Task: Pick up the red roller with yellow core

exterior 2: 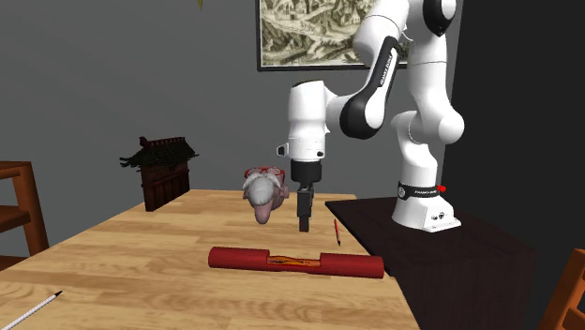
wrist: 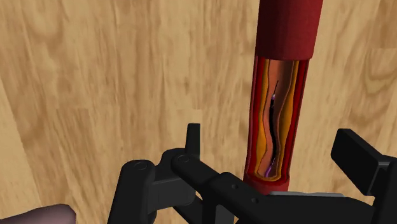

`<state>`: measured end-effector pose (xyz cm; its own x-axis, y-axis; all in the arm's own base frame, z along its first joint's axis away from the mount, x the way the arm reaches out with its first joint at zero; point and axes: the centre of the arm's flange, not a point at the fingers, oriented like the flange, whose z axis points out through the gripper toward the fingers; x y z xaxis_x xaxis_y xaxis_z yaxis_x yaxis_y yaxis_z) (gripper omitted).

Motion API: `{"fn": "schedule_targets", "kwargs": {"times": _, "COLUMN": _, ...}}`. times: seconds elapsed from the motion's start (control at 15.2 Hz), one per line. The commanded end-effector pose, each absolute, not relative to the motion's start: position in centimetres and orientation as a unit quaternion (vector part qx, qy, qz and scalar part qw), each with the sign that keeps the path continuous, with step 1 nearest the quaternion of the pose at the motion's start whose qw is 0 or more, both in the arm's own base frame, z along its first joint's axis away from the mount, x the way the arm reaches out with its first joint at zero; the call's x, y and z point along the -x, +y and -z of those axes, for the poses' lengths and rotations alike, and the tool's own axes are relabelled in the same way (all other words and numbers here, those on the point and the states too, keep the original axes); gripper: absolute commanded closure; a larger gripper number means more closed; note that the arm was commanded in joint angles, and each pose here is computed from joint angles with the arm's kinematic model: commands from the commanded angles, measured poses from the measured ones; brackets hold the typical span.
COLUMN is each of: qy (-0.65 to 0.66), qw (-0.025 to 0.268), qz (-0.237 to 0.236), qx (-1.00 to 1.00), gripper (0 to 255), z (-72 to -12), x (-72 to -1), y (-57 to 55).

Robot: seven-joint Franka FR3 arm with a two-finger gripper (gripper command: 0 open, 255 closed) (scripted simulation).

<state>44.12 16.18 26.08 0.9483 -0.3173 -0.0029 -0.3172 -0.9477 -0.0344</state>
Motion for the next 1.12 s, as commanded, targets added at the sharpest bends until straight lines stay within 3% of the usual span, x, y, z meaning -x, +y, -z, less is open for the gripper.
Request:
{"fn": "schedule_targets", "kwargs": {"times": 0.0, "qy": 0.166, "qw": 0.017, "qz": 0.005, "qx": 0.986, "gripper": 0, "z": -23.8, "x": -45.4, "y": 17.4}}
{"fn": "schedule_targets", "kwargs": {"times": 0.79, "qy": 0.172, "qw": 0.016, "qz": 0.01, "qx": 0.985, "gripper": 0, "z": -17.0, "x": -47.1, "y": 18.9}}
{"fn": "schedule_targets", "kwargs": {"times": 0.86, "qy": 0.172, "qw": 0.016, "qz": 0.01, "qx": 0.985, "gripper": 255, "z": -17.0, "x": -47.2, "y": 18.9}}
{"fn": "schedule_targets", "kwargs": {"times": 1.06, "qy": 0.172, "qw": 0.016, "qz": 0.01, "qx": 0.985, "gripper": 255, "z": -17.0, "x": -47.2, "y": 18.9}}
